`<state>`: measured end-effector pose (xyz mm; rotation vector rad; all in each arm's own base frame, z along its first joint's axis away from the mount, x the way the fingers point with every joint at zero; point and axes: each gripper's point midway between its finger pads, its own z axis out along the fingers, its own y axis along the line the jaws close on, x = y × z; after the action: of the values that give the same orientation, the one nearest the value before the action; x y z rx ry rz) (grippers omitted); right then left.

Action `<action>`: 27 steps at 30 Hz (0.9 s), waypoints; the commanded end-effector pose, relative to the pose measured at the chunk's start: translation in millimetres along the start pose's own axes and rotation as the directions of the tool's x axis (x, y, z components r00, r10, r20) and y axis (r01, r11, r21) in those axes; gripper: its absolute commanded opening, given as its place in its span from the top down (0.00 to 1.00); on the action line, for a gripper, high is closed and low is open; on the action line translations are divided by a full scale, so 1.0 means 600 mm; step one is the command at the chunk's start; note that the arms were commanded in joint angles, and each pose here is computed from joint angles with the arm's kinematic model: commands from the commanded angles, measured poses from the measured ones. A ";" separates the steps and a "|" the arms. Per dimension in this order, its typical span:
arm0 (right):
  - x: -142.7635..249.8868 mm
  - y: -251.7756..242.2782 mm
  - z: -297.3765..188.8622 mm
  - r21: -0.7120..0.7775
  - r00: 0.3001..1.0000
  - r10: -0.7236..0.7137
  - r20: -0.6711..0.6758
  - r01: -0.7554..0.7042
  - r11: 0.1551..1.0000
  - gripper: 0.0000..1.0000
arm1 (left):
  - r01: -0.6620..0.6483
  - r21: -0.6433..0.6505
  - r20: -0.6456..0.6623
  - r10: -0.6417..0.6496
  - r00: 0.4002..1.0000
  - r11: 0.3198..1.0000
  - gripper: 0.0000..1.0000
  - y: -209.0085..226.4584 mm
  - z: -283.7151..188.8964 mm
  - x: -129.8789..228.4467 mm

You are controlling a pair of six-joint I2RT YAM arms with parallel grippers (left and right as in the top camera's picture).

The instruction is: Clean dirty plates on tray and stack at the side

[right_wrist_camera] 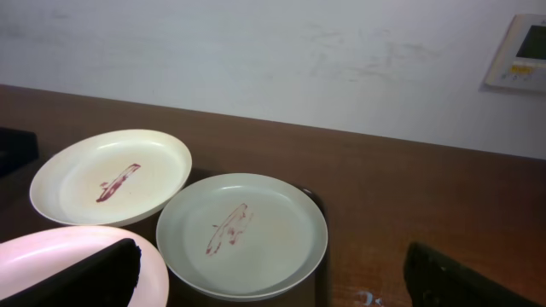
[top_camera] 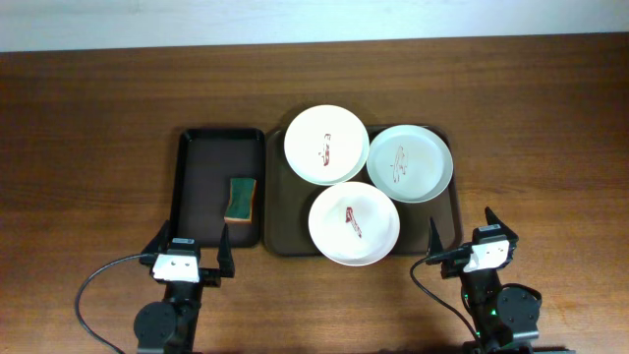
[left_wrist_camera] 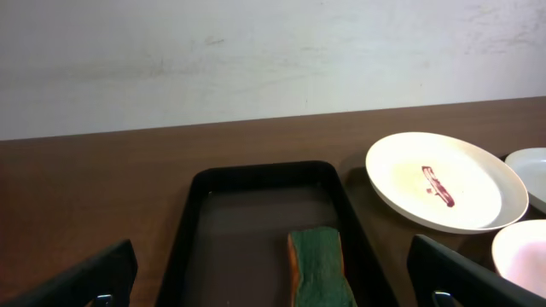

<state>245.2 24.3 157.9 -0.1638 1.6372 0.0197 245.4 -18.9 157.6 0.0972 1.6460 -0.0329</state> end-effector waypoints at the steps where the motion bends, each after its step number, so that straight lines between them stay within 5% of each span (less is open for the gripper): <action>1: 0.003 0.001 0.000 -0.003 1.000 -0.003 -0.001 0.003 1.000 0.01 | -0.015 0.009 0.000 0.015 1.000 1.000 0.01 -0.002 0.000 0.002; 27: -0.001 0.000 0.000 -0.003 0.998 0.059 0.006 -0.059 0.998 0.01 | 0.051 0.020 -0.017 -0.051 0.999 0.998 0.01 -0.005 -0.002 0.002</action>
<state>245.3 24.3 158.7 -0.1565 1.6348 0.0264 245.3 -19.7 157.0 0.0832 1.6493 -0.0529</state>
